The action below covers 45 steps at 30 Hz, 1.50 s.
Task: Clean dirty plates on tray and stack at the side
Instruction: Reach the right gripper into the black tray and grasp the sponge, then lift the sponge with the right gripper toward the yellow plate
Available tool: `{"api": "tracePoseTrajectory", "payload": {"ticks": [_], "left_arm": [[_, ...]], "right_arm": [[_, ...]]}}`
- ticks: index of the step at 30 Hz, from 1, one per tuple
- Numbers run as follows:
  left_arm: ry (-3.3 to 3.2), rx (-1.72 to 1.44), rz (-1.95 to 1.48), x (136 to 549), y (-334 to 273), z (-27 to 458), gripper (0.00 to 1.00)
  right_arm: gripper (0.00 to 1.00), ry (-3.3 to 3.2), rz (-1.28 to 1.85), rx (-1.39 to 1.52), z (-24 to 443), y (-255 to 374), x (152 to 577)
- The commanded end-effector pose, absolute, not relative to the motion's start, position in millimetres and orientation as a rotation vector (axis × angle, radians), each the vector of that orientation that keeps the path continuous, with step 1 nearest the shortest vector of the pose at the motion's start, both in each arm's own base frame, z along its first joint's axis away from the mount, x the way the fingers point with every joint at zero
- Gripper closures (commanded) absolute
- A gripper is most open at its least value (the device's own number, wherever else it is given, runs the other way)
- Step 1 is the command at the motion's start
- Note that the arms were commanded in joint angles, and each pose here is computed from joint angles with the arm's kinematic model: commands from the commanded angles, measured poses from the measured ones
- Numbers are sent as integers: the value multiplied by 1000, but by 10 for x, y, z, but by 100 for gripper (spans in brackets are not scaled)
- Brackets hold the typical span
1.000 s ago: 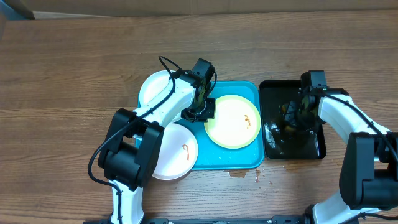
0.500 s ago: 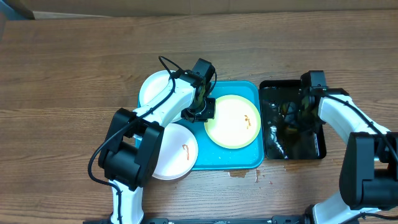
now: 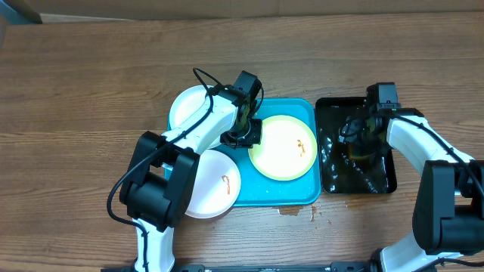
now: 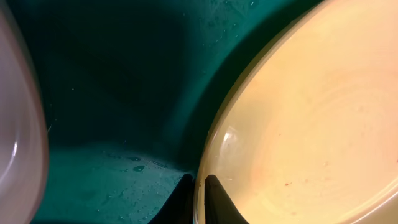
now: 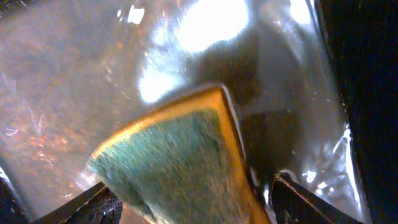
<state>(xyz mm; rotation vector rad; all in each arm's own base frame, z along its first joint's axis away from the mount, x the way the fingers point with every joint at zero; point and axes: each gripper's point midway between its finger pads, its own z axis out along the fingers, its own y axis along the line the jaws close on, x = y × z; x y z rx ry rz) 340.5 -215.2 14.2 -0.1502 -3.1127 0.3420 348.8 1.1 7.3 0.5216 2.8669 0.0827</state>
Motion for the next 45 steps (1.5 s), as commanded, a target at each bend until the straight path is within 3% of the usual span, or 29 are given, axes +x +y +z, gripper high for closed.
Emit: {"api": "tracePoseTrajectory", "payload": {"ticks": [1, 4, 9, 11, 12, 13, 14, 15, 21, 23, 25, 27, 28, 30, 33, 35, 38, 42, 45], "left_arm": [[-3099, -153, 333, 3369, -2150, 92, 90], [-3099, -153, 332, 3370, -2149, 92, 90], [-3099, -153, 332, 3370, -2150, 91, 90], [-3099, -153, 332, 3370, -2150, 91, 90], [-3100, -153, 333, 3371, -2150, 91, 90], [-3100, -153, 333, 3371, -2150, 92, 90], [-3100, -153, 333, 3371, -2150, 91, 90], [-3100, -153, 333, 3371, -2150, 91, 89], [-3102, -154, 335, 3376, -2153, 93, 79], [-3102, -154, 335, 3377, -2153, 93, 78], [-3102, -154, 335, 3377, -2153, 92, 79], [-3101, -154, 334, 3376, -2153, 91, 79], [-3102, -154, 335, 3377, -2153, 93, 79], [-3102, -154, 335, 3377, -2153, 93, 79], [-3102, -154, 335, 3377, -2153, 92, 79], [-3102, -154, 335, 3377, -2153, 93, 78], [-3102, -154, 335, 3378, -2153, 92, 69], [-3103, -154, 335, 3379, -2153, 92, 69], [-3104, -154, 336, 3381, -2154, 93, 71]], "right_arm": [[24, 2860, 80, 504, 53, 19, 3516], [32, 2864, 79, 505, 48, 20, 3505], [86, 2883, 75, 508, 14, 20, 3444], [87, 2882, 75, 508, 10, 20, 3444], [75, 2877, 76, 507, 13, 19, 3457], [46, 2869, 78, 506, 18, 19, 3477], [26, 2857, 81, 503, 24, 19, 3505], [18, 2846, 83, 501, 32, 19, 3533], [14, 2766, 101, 487, 90, 19, 3724], [22, 2759, 103, 485, 97, 19, 3742], [44, 2762, 103, 486, 93, 19, 3733], [72, 2768, 101, 487, 84, 19, 3716], [80, 2770, 101, 488, 81, 19, 3711], [83, 2773, 100, 488, 68, 19, 3697], [22, 2779, 104, 490, 63, 25, 3685], [2, 2780, 124, 486, 66, 50, 3689], [0, 2797, 161, 482, 76, 99, 3667], [21, 2852, 158, 494, 54, 109, 3544], [64, 2894, 133, 512, 30, 89, 3438]]}}
